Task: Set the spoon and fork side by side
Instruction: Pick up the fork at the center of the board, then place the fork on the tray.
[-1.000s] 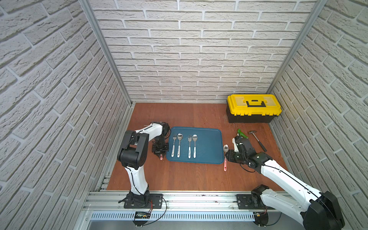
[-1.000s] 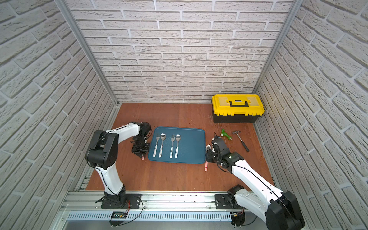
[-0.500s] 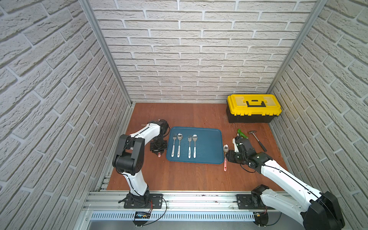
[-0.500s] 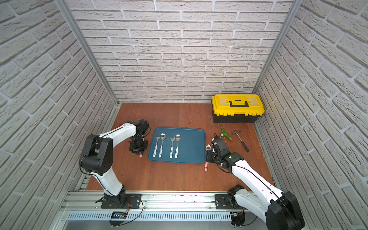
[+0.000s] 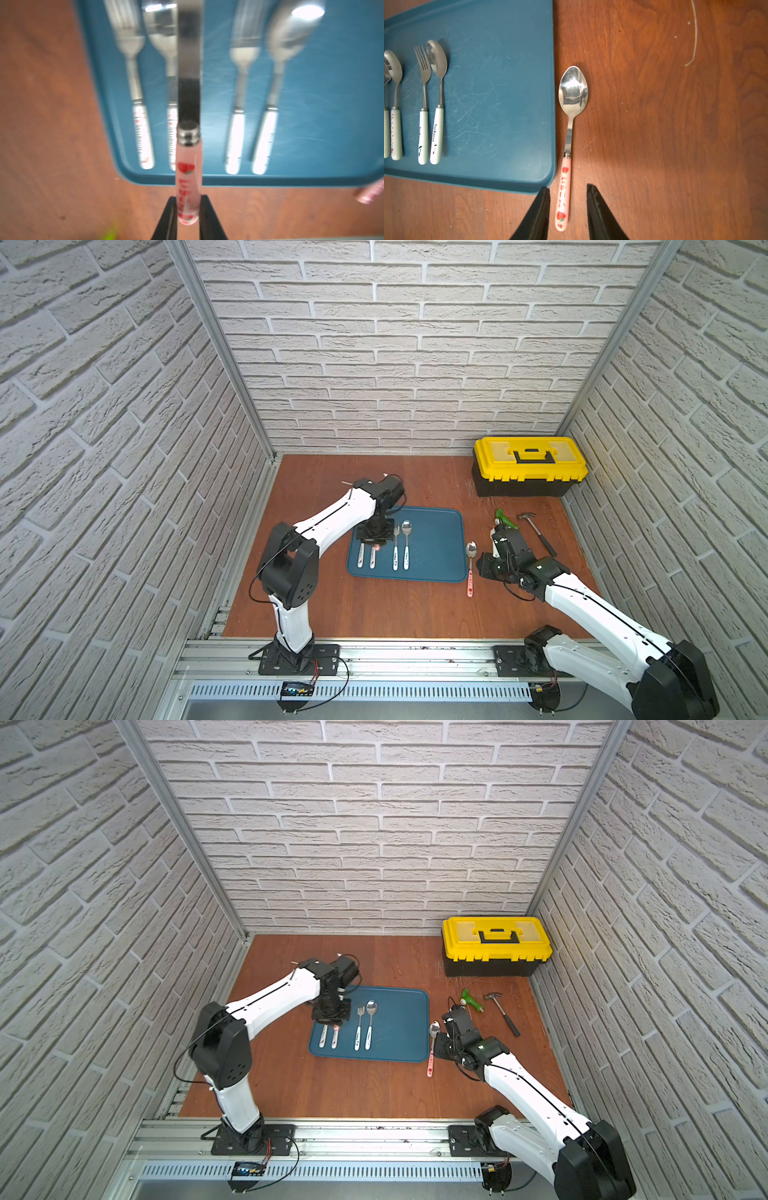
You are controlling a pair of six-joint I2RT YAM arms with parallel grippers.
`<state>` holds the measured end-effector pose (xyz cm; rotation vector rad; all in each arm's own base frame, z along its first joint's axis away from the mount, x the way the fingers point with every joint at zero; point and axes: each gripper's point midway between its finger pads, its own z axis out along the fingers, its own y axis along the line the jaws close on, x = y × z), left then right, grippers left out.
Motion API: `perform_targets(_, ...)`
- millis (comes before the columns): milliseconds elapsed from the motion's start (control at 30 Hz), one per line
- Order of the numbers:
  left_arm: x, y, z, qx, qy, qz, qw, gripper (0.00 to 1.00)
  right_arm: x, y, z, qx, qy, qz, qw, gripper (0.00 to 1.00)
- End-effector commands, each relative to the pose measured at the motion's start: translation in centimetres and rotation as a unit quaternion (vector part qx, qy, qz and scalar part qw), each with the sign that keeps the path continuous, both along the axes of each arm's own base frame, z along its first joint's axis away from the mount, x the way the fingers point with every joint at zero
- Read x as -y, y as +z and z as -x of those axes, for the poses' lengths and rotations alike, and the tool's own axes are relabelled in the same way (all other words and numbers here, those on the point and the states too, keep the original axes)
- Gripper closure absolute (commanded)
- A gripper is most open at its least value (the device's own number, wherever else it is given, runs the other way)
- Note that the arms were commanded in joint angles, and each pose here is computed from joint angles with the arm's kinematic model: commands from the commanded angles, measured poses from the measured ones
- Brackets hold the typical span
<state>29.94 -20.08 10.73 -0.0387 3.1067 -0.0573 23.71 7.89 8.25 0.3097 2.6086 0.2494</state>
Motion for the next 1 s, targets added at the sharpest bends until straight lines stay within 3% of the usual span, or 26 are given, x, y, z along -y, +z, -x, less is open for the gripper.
perform_targets(0, 3.6, -1.8, 0.9, -0.037, 0.004, -0.001, 0.999, 0.99, 0.9, 1.7, -0.5, 0.024, -0.018, 0.005, 1.000, 0.65)
perform_targets(167, 8.4, -3.6, 0.5, -0.040, 0.001, 0.019, 0.999, 1.00, 1.2, 2.4, -0.2, 0.032, -0.021, 0.002, 0.999, 0.65)
perform_targets(400, 11.9, -5.1, 1.3, -0.053, -0.019, 0.020, 0.998, 1.00, 1.7, 2.6, 0.4, 0.037, -0.023, 0.001, 0.999, 0.65)
perform_targets(733, 13.8, -6.7, 2.8, -0.075, -0.022, 0.017, 0.997, 1.00, 1.5, 2.4, 0.4, 0.036, -0.022, -0.009, 0.999, 0.64)
perform_targets(967, 13.9, -7.5, 2.4, -0.073, -0.012, 0.013, 0.997, 1.00, 1.6, 2.2, 0.6, 0.036, -0.021, -0.010, 0.999, 0.65)
